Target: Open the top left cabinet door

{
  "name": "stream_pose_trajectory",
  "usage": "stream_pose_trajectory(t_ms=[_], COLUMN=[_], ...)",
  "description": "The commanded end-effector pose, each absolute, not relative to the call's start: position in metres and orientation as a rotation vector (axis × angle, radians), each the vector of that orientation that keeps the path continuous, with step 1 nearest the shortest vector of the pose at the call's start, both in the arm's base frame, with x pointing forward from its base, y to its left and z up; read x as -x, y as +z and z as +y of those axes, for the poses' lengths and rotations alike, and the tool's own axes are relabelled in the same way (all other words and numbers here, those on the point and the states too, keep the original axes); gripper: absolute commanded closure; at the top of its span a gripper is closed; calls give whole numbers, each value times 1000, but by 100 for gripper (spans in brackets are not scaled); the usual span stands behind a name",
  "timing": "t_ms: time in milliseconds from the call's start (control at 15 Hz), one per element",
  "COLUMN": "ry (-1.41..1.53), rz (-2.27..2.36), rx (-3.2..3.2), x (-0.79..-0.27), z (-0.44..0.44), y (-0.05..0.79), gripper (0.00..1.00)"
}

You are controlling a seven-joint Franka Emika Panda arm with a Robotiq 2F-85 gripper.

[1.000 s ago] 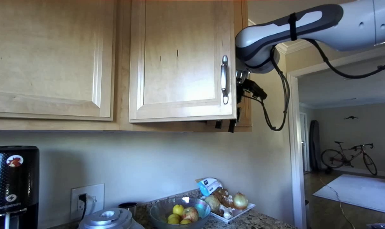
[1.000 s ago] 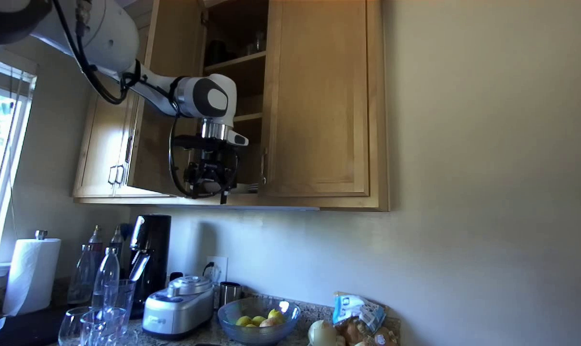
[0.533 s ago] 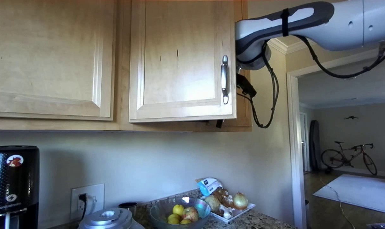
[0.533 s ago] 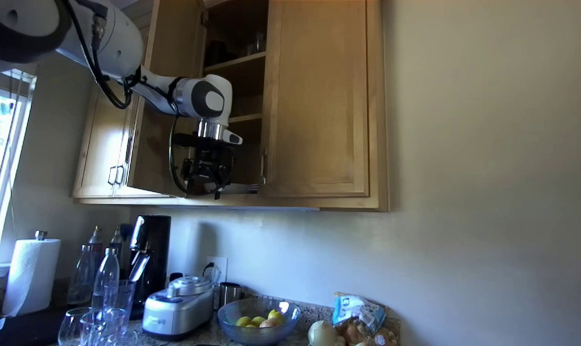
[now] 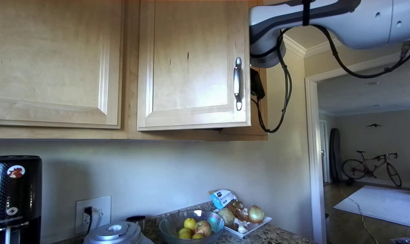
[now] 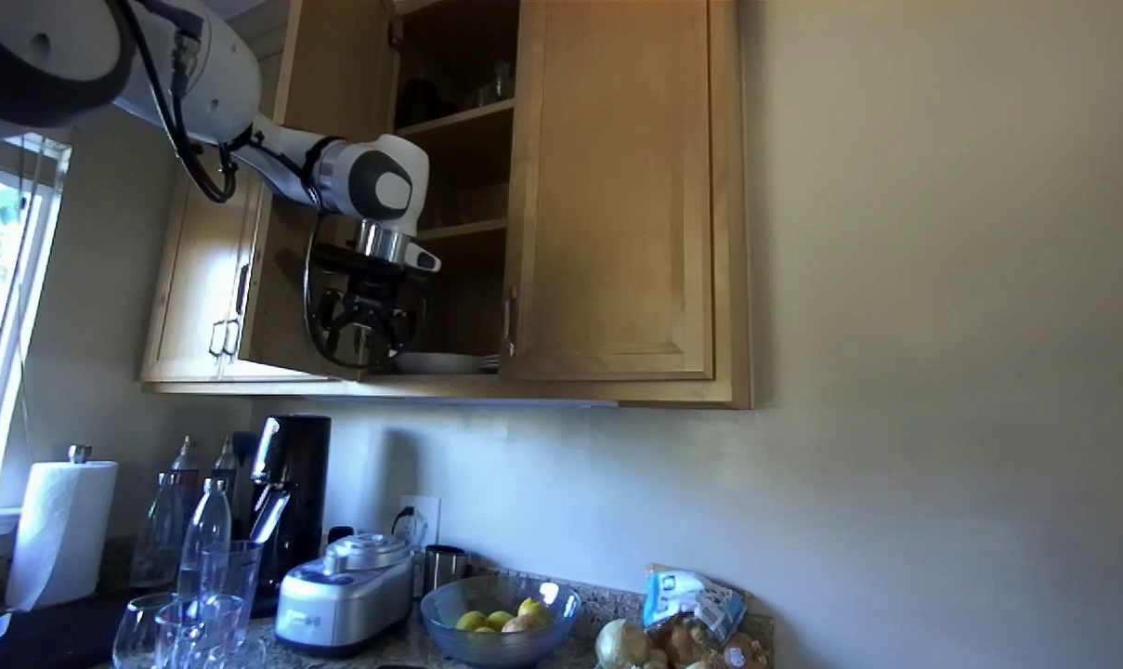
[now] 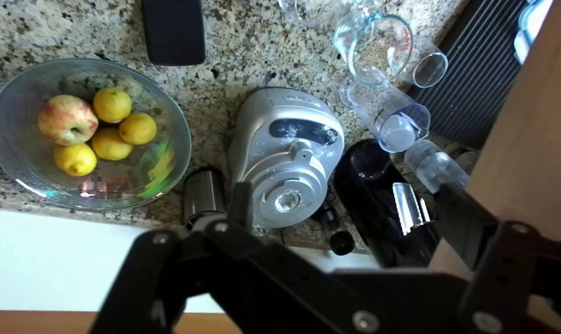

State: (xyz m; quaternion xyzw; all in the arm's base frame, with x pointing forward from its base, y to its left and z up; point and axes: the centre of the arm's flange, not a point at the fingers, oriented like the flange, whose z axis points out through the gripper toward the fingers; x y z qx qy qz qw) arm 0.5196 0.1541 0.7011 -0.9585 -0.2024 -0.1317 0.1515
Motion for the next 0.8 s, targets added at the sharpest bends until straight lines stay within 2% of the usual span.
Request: stream_pose_trajectory(t_ms=[0, 733], ry=[-367, -380], rz=[-705, -981], rx=[2677, 2572], x=[-510, -481], z=[179, 261], y=[709, 718], gripper=[0, 0])
